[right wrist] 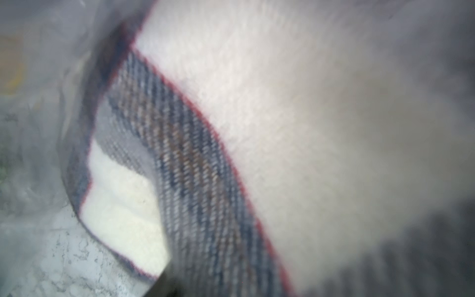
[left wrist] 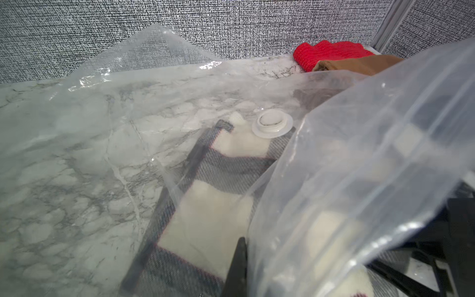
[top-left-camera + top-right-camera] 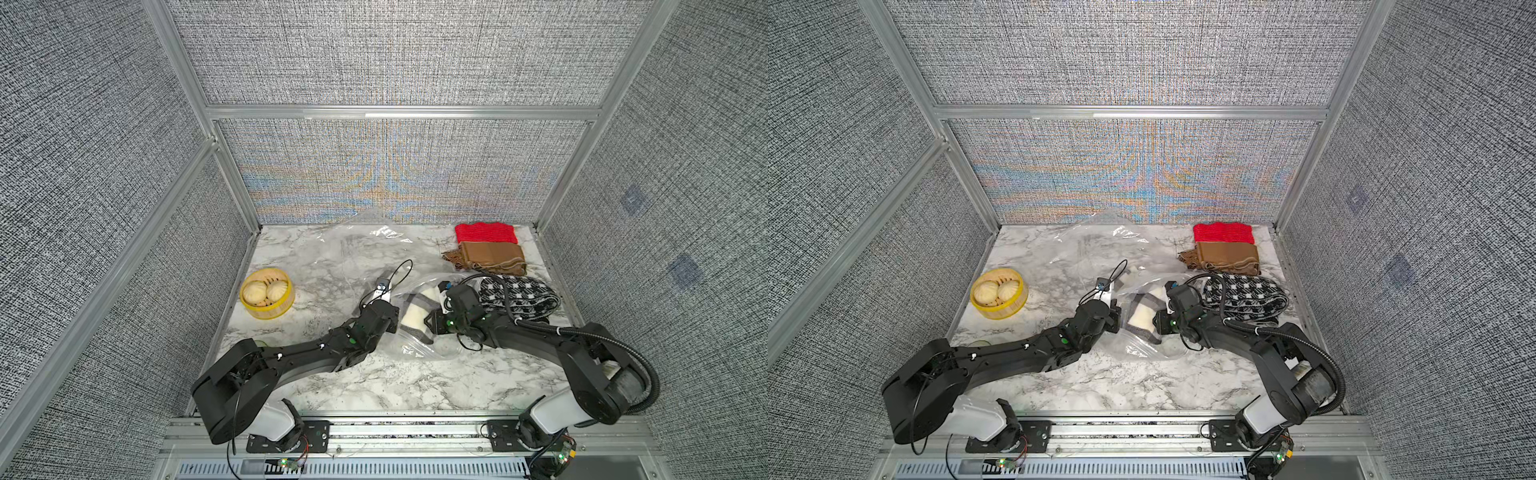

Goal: Take the scarf out of the vacuum bag
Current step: Take out the scarf from the vacuum bag.

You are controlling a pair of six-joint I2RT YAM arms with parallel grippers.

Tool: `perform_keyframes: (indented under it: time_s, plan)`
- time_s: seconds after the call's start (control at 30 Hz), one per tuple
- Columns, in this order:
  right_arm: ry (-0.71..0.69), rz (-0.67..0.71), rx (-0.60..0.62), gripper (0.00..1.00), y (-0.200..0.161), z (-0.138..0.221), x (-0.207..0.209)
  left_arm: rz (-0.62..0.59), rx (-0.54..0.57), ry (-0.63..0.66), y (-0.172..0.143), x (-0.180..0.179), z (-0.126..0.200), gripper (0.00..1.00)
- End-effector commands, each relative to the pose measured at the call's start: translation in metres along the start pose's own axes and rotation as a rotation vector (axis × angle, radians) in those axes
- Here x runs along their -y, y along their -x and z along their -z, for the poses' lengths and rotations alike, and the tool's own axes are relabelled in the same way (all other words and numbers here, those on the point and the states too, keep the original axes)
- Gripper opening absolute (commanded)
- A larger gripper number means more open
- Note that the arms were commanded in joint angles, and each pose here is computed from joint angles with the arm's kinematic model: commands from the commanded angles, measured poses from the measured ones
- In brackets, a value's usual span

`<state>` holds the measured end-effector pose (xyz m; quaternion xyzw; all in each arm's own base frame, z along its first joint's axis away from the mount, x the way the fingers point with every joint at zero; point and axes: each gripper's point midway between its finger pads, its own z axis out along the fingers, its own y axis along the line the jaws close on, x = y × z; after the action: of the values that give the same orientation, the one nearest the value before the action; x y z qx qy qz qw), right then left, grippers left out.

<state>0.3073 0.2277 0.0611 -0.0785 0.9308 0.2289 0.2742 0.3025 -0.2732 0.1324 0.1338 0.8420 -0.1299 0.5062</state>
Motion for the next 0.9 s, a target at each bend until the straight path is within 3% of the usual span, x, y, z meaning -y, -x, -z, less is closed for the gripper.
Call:
perform_keyframes:
  time_s: [0.0,0.07,0.4,0.87]
  plan:
    - [0.005,-0.015,0.005,0.66,0.003,0.010,-0.005,-0.001,0.007,0.015,-0.001,-0.004,-0.001,0.00]
    - [-0.002,-0.050,0.019,0.99,-0.002,0.017,-0.002,-0.013,0.005,0.039,-0.003,-0.007,-0.004,0.00]
    - [0.127,-0.215,0.020,0.99,-0.037,0.001,-0.004,-0.049,-0.067,0.012,-0.028,0.001,-0.044,0.00]
    - [0.218,-0.284,0.102,0.98,-0.010,-0.056,-0.026,0.021,-0.268,-0.011,-0.109,-0.006,-0.081,0.00]
